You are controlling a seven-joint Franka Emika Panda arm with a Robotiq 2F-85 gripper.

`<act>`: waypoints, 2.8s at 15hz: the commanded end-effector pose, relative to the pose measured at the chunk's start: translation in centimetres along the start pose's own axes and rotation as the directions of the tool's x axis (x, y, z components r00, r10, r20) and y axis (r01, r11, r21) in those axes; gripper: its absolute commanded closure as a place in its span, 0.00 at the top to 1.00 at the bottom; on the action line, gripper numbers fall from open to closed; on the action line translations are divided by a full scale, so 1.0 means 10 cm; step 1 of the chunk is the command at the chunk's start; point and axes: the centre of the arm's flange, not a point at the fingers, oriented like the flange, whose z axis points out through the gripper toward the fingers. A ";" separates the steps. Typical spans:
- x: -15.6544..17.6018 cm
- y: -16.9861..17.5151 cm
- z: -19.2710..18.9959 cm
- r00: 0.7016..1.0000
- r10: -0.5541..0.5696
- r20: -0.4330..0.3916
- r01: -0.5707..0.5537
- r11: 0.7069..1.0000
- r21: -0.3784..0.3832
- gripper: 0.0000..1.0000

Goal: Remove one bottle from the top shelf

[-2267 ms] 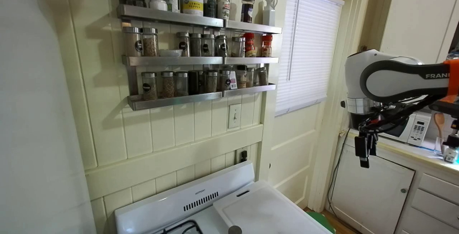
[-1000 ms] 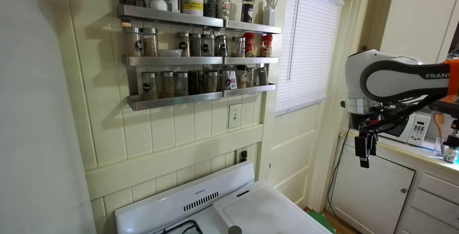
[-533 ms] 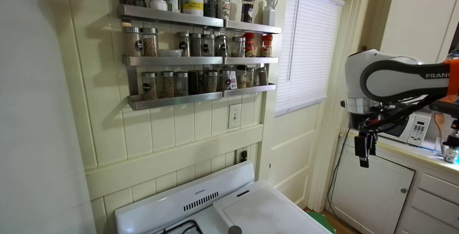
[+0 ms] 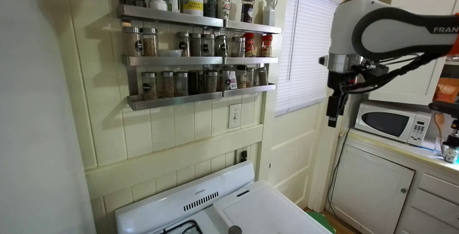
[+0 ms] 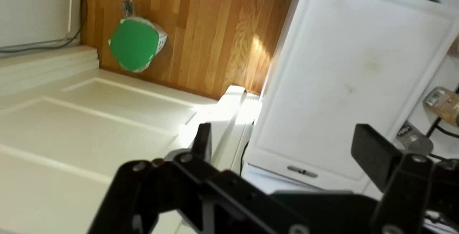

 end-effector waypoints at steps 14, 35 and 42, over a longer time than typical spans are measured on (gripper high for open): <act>1.10 -0.90 -2.68 0.702 -0.400 -0.590 0.265 0.914 -0.306 1.00; 1.97 -1.34 -3.10 0.528 -0.193 -0.827 0.025 0.977 -0.212 1.00; 1.88 -1.26 -3.01 0.482 -0.074 -0.873 -0.006 0.996 -0.088 1.00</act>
